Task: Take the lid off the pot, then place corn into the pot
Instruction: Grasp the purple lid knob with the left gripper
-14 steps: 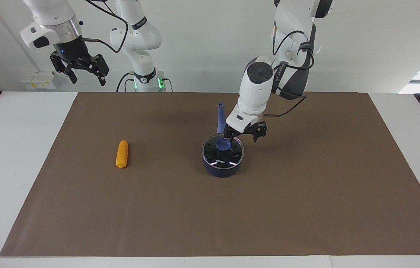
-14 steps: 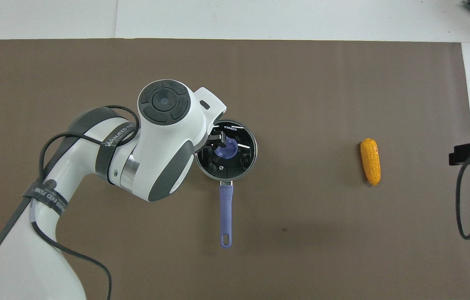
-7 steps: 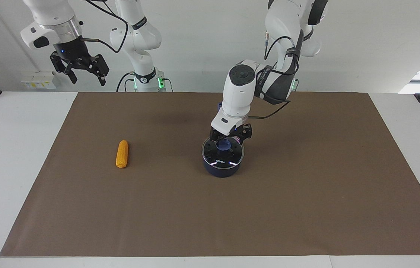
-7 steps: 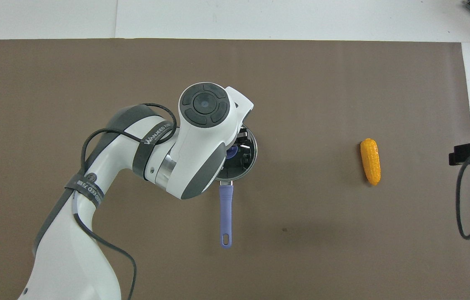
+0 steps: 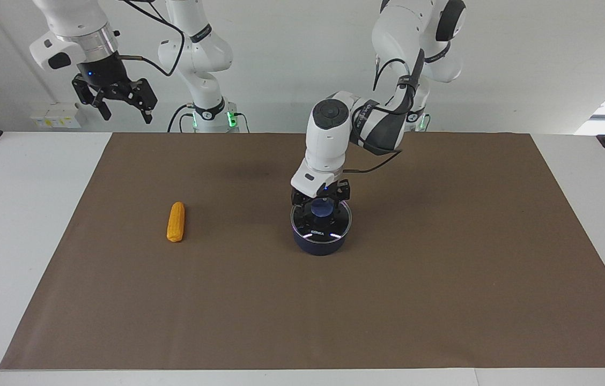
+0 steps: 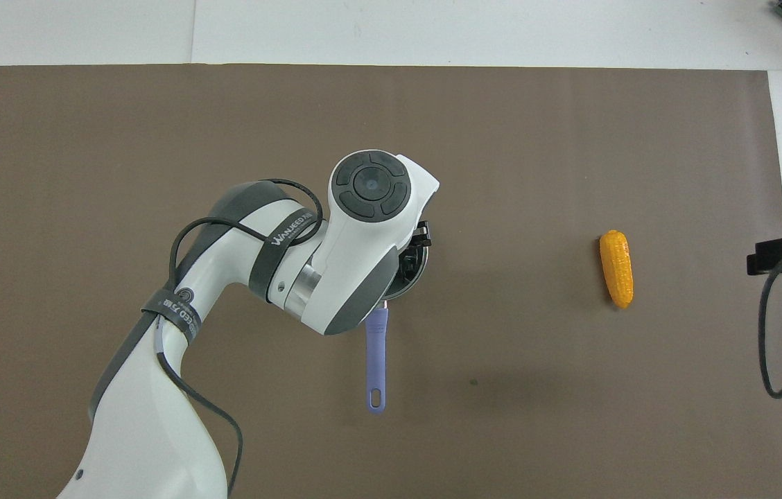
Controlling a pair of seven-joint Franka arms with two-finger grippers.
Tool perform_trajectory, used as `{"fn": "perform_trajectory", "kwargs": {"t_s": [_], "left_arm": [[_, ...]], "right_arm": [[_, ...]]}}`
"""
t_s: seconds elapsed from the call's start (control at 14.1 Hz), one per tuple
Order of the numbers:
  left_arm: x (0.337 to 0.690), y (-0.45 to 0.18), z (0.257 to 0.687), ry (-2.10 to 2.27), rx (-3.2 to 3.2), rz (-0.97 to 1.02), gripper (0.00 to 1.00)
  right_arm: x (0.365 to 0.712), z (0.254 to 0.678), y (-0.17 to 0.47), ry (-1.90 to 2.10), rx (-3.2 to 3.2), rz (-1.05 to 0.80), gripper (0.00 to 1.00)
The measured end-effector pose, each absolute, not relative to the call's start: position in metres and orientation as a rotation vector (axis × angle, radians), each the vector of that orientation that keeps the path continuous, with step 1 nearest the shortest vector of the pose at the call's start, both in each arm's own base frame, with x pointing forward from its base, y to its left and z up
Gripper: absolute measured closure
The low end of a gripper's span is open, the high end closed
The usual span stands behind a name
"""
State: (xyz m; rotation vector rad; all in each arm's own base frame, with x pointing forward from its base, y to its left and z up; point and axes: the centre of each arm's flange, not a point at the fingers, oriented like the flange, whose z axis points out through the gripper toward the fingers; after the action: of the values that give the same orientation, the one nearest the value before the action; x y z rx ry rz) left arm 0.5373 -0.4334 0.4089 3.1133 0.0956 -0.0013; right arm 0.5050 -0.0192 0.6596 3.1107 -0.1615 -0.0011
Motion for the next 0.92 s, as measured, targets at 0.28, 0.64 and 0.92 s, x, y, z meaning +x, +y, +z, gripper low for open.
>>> {"fn": "perform_trajectory", "kwargs": {"t_s": [0.28, 0.64, 0.92], "left_arm": [[0.537, -0.4338, 0.4084, 0.095, 3.114, -0.003, 0.0], [0.5378, -0.4326, 0.4087, 0.095, 3.117, 0.0, 0.34], [0.5381, -0.4324, 0.4091, 0.096, 3.117, 0.001, 0.34]], "right_arm": [[0.505, 0.6596, -0.0192, -0.162, 3.111, -0.001, 0.0], [0.505, 0.6596, -0.0192, -0.162, 3.111, -0.001, 0.0], [0.505, 0.6597, -0.0194, -0.162, 3.111, -0.001, 0.0]]}}
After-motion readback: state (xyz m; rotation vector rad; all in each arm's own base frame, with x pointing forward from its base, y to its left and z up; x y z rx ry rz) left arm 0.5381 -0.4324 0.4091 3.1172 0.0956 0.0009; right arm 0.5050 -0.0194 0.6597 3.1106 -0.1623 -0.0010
